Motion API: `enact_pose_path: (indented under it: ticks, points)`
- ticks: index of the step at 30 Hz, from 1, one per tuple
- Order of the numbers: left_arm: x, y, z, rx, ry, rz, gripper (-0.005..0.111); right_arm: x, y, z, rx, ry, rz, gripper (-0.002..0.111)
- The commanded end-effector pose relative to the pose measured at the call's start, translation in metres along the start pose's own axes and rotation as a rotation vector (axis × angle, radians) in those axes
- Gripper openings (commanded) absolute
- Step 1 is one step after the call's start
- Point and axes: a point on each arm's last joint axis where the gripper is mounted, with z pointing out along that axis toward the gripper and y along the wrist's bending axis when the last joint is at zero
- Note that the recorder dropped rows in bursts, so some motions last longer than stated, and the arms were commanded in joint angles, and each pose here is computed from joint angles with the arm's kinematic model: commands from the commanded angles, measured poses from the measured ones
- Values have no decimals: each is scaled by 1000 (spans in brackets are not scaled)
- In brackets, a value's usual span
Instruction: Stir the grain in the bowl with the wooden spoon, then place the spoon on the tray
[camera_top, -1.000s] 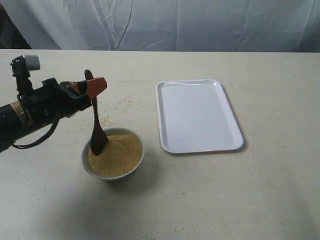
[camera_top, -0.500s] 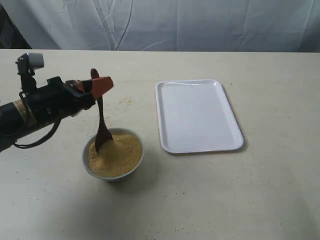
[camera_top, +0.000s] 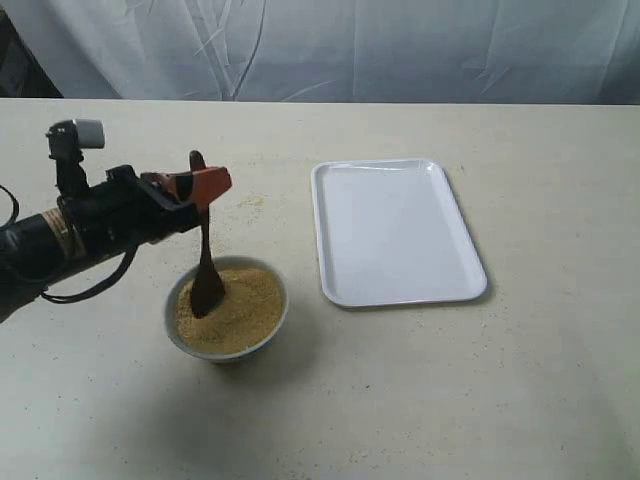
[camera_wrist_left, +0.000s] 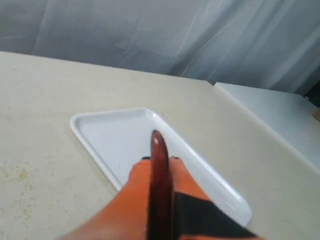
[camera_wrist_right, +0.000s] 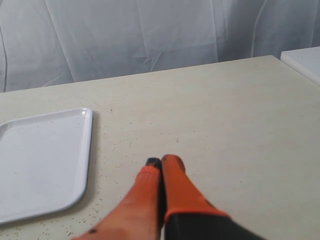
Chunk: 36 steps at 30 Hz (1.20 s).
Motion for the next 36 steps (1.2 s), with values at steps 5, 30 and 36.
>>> enact_pose_path:
  ticks: [5, 30, 36]
  points:
    - [-3, -8, 0, 57, 16, -32, 0, 0, 0, 0, 2, -13, -2, -1]
    - [-4, -2, 14, 108, 56, -107, 0, 0, 0, 0, 2, -13, -4, -1]
    - [-25, -4, 10, 70, -51, -103, 0, 0, 0, 0, 2, -13, -4, -1]
